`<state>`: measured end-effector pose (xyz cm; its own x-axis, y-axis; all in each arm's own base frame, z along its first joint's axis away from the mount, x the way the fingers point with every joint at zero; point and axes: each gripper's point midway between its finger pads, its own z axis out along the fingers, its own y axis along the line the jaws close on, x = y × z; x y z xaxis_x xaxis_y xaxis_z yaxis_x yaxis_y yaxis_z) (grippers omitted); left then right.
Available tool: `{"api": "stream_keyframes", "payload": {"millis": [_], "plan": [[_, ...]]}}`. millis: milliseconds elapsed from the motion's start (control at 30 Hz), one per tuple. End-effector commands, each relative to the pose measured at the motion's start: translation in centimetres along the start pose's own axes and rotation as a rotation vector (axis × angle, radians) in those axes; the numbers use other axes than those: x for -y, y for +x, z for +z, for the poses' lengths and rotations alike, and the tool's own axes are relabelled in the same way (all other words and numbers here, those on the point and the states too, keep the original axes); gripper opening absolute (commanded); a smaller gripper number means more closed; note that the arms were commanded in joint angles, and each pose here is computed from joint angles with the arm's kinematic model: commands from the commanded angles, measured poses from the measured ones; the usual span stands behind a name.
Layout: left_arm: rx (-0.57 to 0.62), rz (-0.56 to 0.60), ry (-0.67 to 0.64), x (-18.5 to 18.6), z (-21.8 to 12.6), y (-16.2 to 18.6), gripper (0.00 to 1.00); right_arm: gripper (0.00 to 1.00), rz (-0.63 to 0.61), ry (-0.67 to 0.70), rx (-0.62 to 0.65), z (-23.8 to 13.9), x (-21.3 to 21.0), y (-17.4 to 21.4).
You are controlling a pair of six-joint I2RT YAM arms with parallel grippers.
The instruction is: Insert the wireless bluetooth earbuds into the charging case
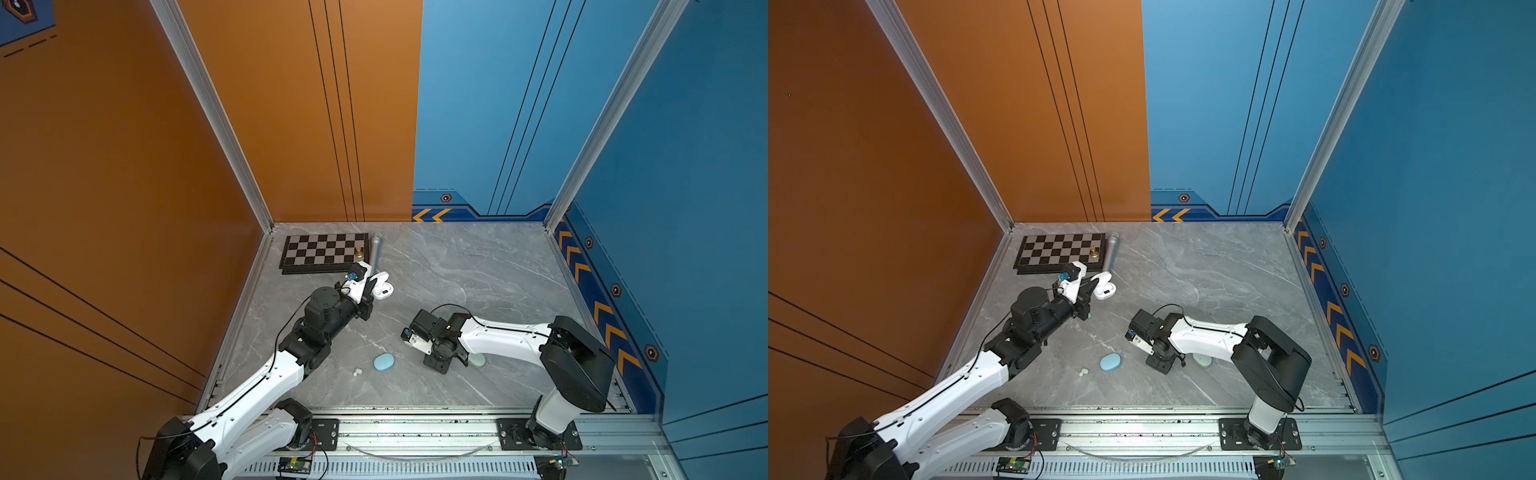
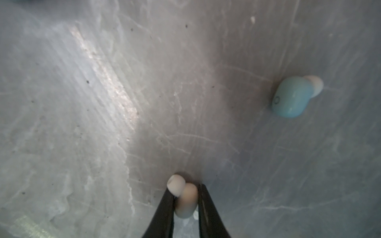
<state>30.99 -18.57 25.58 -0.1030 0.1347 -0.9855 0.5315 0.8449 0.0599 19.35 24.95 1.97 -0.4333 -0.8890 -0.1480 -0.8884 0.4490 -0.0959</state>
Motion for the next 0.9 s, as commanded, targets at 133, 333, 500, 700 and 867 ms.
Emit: {"api": "stream_keyframes", "payload": {"millis": [133,333,500,700,867], "plan": [[0.028,0.016,-0.003,-0.3,-0.2,-1.1,0.0,0.13,0.006,0.008,-0.017,-0.9,1.0,0.2],[0.027,0.018,0.01,-0.1,0.2,-1.3,0.0,0.13,0.055,0.068,0.025,-2.3,5.0,-0.6],[0.027,0.022,0.019,0.0,0.4,-1.5,0.0,0.14,0.107,0.086,0.0,-1.6,8.6,0.0],[0.033,0.021,0.026,0.2,0.5,-1.9,0.0,0.15,0.191,0.086,-0.014,-0.3,12.4,0.0],[0.037,0.022,0.021,0.1,0.5,-2.1,0.0,0.19,0.204,0.075,-0.017,0.7,13.1,-0.4]]}}
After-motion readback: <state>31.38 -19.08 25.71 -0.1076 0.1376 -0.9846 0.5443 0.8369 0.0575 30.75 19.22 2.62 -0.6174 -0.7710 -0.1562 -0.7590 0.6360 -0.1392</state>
